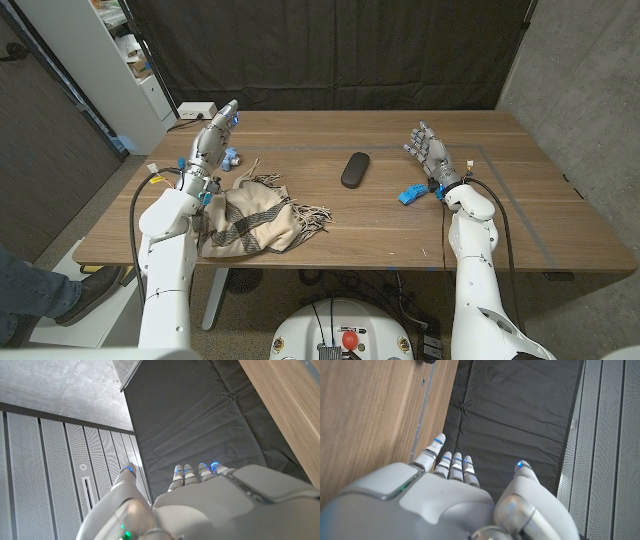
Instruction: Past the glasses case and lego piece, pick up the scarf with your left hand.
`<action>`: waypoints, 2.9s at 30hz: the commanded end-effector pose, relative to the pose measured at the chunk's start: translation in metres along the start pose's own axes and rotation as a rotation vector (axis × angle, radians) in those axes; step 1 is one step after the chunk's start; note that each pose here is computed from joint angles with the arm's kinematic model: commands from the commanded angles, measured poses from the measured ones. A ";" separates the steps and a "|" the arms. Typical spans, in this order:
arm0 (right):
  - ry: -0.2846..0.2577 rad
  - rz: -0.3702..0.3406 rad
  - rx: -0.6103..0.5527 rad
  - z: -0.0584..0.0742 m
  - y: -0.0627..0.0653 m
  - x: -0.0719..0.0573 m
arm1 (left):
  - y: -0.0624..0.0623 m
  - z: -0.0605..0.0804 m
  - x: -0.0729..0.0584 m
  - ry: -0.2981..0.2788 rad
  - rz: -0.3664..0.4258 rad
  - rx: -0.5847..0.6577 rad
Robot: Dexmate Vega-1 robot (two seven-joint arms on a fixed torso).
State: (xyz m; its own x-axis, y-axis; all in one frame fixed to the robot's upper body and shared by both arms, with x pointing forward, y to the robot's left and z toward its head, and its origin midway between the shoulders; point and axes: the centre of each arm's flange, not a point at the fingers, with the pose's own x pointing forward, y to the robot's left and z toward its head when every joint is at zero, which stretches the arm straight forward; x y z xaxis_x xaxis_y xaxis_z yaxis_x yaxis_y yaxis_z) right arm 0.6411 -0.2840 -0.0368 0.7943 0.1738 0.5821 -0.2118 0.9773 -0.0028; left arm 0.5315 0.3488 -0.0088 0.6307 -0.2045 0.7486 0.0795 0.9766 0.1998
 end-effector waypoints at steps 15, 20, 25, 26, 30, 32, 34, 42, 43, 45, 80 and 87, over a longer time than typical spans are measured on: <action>0.008 -0.002 0.001 -0.006 0.005 0.001 | 0.016 0.008 -0.032 -0.019 0.020 0.066; 0.008 -0.001 -0.002 -0.005 0.005 0.002 | 0.017 0.009 -0.038 -0.021 0.029 0.084; 0.003 0.000 -0.005 -0.002 0.005 0.004 | 0.016 0.010 -0.041 -0.026 0.031 0.097; 0.002 0.000 -0.006 -0.002 0.005 0.004 | 0.016 0.010 -0.042 -0.026 0.030 0.105; 0.000 -0.002 -0.008 0.000 0.003 0.004 | 0.014 0.011 -0.044 -0.027 0.034 0.119; -0.001 -0.003 -0.008 0.000 0.002 0.004 | 0.014 0.012 -0.045 -0.026 0.036 0.126; -0.002 -0.002 -0.009 0.001 0.000 0.005 | 0.013 0.012 -0.046 -0.029 0.028 0.129; -0.001 0.006 -0.018 0.003 0.000 0.008 | 0.012 0.013 -0.052 -0.055 0.032 0.127; -0.001 0.008 -0.019 0.003 0.000 0.008 | 0.011 0.013 -0.053 -0.059 0.034 0.131; -0.002 0.009 -0.020 0.004 0.000 0.009 | 0.010 0.013 -0.055 -0.066 0.033 0.125; -0.005 0.027 -0.022 0.006 0.003 0.016 | -0.021 0.030 -0.072 -0.157 -0.030 0.205; 0.006 0.031 -0.023 0.006 0.005 0.019 | -0.027 0.031 -0.076 -0.172 -0.056 0.221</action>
State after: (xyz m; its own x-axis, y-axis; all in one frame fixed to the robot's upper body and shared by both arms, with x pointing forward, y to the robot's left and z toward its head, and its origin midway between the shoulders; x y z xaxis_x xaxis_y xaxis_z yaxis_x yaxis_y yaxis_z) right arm 0.6497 -0.2792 -0.0229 0.7850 0.1967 0.5874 -0.2187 0.9752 -0.0342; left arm 0.4642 0.3435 -0.0467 0.5082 -0.2501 0.8241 -0.0647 0.9431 0.3261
